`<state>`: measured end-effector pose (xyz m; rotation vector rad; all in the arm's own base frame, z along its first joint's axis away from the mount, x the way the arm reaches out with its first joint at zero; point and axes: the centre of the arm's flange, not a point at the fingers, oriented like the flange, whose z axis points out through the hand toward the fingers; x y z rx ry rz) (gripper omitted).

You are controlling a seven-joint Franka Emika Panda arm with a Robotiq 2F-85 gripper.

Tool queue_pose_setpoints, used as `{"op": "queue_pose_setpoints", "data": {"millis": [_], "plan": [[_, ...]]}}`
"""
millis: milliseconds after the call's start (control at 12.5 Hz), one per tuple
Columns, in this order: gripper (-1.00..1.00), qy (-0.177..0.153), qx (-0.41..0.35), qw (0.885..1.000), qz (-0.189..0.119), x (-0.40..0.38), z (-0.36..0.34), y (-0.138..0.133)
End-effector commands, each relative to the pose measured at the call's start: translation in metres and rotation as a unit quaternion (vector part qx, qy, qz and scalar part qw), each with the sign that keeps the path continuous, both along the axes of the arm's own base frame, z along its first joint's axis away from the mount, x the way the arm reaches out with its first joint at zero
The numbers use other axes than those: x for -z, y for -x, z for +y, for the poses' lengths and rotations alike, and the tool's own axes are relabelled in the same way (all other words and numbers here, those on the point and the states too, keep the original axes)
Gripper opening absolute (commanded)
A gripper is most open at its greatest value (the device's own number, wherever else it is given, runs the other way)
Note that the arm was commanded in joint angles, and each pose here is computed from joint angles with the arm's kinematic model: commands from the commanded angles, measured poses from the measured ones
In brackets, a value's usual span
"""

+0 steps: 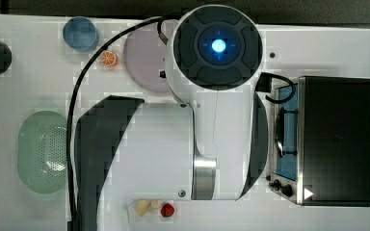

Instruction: Pick Ketchup from the table and place it in strainer.

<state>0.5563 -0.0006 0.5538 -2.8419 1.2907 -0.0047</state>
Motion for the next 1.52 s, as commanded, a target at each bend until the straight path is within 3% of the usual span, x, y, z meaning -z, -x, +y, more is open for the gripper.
{"op": "queue_pose_setpoints", "data": {"millis": [80, 240, 560, 880, 1040, 1520], "plan": [[0.59, 0.006, 0.005, 1.000, 0.015, -0.050, -0.015, 0.083], [0.99, 0.006, -0.010, 1.000, 0.028, -0.037, -0.011, 0.080], [1.00, -0.001, -0.081, 0.993, 0.088, 0.028, 0.008, 0.068], [1.00, -0.013, -0.193, 0.977, 0.088, 0.104, 0.021, 0.043], [1.00, -0.022, -0.287, 0.954, 0.080, 0.141, 0.026, 0.035], [1.00, -0.025, -0.497, 0.867, 0.026, 0.240, 0.028, 0.033]]}}
